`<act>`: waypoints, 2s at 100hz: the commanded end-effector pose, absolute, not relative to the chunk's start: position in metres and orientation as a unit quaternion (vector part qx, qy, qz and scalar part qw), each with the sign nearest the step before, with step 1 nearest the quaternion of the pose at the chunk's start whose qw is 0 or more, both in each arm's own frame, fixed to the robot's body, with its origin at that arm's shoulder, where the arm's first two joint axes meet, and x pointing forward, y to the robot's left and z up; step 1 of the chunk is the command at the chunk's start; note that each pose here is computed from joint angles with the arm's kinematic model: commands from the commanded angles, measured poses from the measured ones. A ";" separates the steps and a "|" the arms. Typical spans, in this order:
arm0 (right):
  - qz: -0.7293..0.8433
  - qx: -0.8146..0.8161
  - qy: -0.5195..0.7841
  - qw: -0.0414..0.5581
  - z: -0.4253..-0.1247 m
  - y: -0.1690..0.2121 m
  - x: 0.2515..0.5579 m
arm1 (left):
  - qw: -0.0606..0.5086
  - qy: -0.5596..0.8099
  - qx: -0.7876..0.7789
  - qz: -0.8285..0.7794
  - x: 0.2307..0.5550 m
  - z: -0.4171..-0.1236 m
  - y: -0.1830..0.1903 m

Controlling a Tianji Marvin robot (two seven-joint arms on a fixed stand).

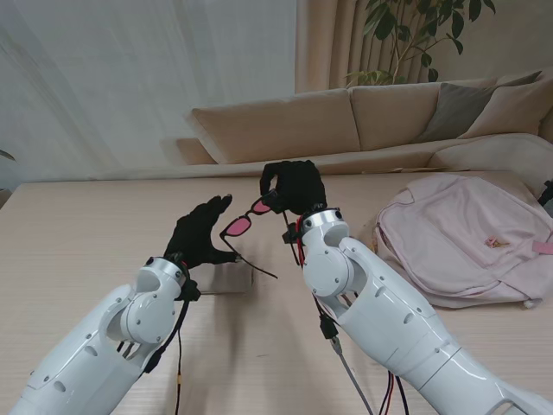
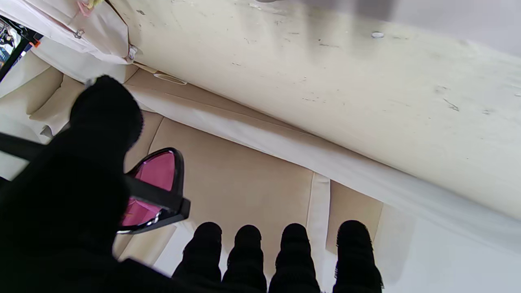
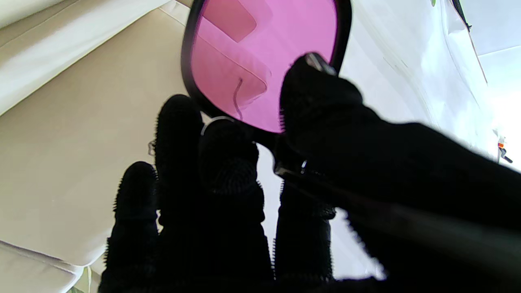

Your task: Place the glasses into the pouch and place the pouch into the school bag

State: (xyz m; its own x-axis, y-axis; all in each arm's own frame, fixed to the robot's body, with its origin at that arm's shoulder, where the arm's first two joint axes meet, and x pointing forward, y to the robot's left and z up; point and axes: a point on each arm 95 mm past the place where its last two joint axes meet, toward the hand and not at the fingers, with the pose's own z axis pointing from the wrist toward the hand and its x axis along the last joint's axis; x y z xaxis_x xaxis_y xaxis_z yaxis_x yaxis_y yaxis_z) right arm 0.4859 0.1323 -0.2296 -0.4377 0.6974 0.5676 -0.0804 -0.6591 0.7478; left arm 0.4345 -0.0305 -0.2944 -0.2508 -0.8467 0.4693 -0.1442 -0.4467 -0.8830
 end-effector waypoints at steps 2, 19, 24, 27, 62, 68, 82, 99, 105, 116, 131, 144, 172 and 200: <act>0.781 0.472 0.332 0.238 -0.230 0.137 0.482 | 0.243 0.461 -0.547 -0.655 0.434 -0.289 -0.043; 0.782 0.478 0.328 0.228 -0.232 0.140 0.477 | 0.223 0.458 -0.545 -0.666 0.442 -0.289 -0.052; 0.783 0.478 0.329 0.225 -0.233 0.141 0.476 | 0.219 0.457 -0.541 -0.671 0.444 -0.289 -0.055; 0.783 0.478 0.329 0.224 -0.233 0.142 0.475 | 0.221 0.455 -0.537 -0.675 0.446 -0.289 -0.057; 0.779 0.489 0.329 0.215 -0.241 0.142 0.470 | 0.239 0.427 -0.552 -0.675 0.447 -0.294 -0.062; 0.776 0.494 0.327 0.214 -0.244 0.141 0.470 | 0.249 0.426 -0.553 -0.671 0.446 -0.294 -0.060; 0.772 0.502 0.331 0.205 -0.247 0.140 0.469 | 0.252 0.418 -0.559 -0.670 0.445 -0.291 -0.055; 0.762 0.513 0.360 0.166 -0.245 0.136 0.466 | 0.232 0.420 -0.566 -0.670 0.443 -0.283 -0.053; 0.759 0.515 0.369 0.152 -0.244 0.133 0.465 | 0.233 0.426 -0.565 -0.667 0.443 -0.281 -0.053; 0.759 0.514 0.376 0.134 -0.240 0.128 0.464 | 0.229 0.424 -0.570 -0.665 0.443 -0.280 -0.054; 0.756 0.517 0.384 0.117 -0.237 0.122 0.464 | 0.224 0.432 -0.572 -0.660 0.444 -0.282 -0.055; 0.762 0.516 0.380 0.097 -0.233 0.116 0.462 | 0.227 0.444 -0.568 -0.654 0.443 -0.281 -0.053; 0.783 0.481 0.380 0.106 -0.212 0.088 0.464 | 0.238 0.468 -0.549 -0.651 0.441 -0.281 -0.047; 0.722 0.454 0.500 0.148 -0.220 0.055 0.475 | 0.251 0.486 -0.516 -0.659 0.438 -0.276 -0.045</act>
State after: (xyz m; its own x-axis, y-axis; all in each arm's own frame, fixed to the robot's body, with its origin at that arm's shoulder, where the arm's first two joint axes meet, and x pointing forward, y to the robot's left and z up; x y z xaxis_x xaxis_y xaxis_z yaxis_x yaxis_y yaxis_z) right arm 0.4713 0.0669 -0.2146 -0.5524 0.6288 0.5472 0.2576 -0.4956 0.8295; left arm 0.4400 -0.0419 -0.2802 -0.3201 -0.8410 0.4362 -0.1715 -0.4014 -0.8997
